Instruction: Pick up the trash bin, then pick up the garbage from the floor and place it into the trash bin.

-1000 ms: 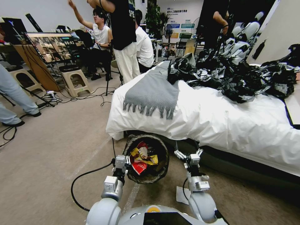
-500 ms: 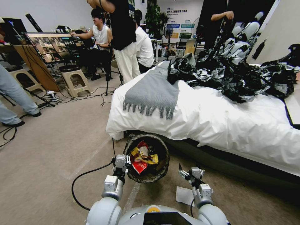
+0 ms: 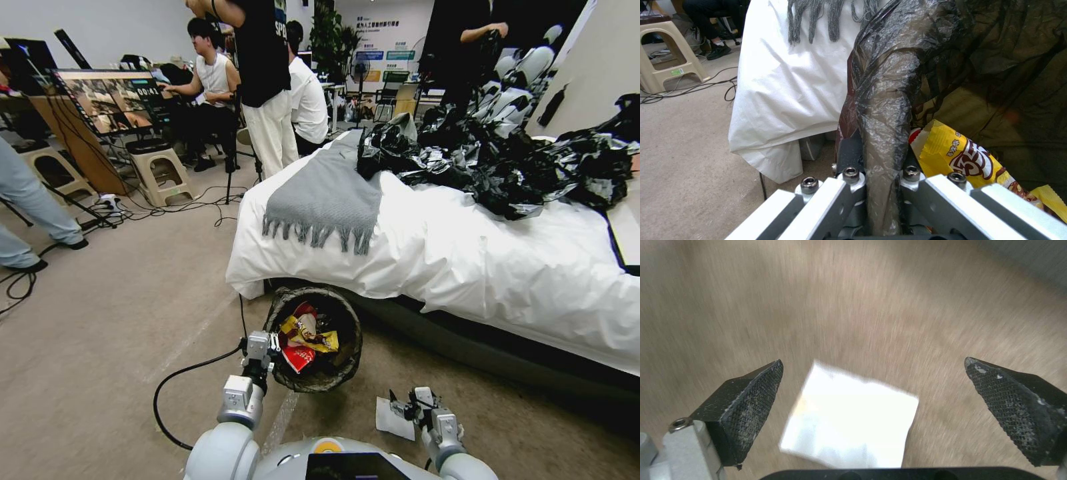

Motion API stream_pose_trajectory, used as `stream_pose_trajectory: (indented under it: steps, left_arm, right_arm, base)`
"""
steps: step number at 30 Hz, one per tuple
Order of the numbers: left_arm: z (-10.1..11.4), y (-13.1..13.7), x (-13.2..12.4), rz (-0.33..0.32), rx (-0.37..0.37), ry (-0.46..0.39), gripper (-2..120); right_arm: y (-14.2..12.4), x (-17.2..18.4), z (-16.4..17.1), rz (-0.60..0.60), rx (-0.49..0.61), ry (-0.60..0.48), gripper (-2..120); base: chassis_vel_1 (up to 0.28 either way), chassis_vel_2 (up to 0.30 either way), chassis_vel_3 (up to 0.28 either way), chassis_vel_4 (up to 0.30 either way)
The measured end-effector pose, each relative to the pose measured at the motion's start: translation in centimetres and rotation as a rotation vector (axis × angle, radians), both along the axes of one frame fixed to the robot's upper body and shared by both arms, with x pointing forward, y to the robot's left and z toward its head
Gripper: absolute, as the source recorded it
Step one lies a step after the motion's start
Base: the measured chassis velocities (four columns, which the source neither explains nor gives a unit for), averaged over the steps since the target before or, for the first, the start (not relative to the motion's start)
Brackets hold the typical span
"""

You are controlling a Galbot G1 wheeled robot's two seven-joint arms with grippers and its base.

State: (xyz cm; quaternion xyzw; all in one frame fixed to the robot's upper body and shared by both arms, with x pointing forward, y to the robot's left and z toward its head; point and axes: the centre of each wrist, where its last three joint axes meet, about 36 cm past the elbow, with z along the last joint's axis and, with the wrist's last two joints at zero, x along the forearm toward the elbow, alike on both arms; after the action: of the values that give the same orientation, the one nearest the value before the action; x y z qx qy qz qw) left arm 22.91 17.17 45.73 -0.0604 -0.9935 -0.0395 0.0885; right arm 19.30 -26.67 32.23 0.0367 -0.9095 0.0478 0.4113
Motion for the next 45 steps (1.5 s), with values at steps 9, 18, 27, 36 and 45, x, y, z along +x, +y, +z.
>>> stream_pose_trajectory:
  steps: [9, 18, 27, 36, 45]
  left_arm:
    - [-0.1, -0.1, -0.1, 0.004, -0.002, 0.007, 0]
    - [-0.3, -0.2, -0.3, 0.002, 0.004, 0.012, 0]
    - [-0.3, -0.2, -0.4, 0.005, 0.008, 0.018, 0]
    - [-0.4, -0.2, -0.6, 0.007, 0.011, 0.017, 0]
    - [-0.3, -0.1, -0.5, 0.01, 0.013, 0.014, 0]
  right_arm:
    - [-1.3, 1.2, -2.0, 0.039, 0.0, 0.065, 100]
    - [-2.6, 2.2, -4.0, 0.07, -0.008, 0.085, 100]
    - [-2.6, 3.3, -5.6, 0.066, -0.002, 0.094, 100]
    - [-1.7, 3.3, -8.1, 0.053, 0.021, 0.114, 100]
    - [-1.3, 2.2, -10.1, 0.054, 0.022, 0.148, 100]
  base:
    - [0.0, 0.0, 0.0, 0.0]
    - [0.0, 0.0, 0.0, 0.0]
    - [0.0, 0.0, 0.0, 0.0]
    - [0.0, 0.0, 0.0, 0.0]
    - [0.0, 0.0, 0.0, 0.0]
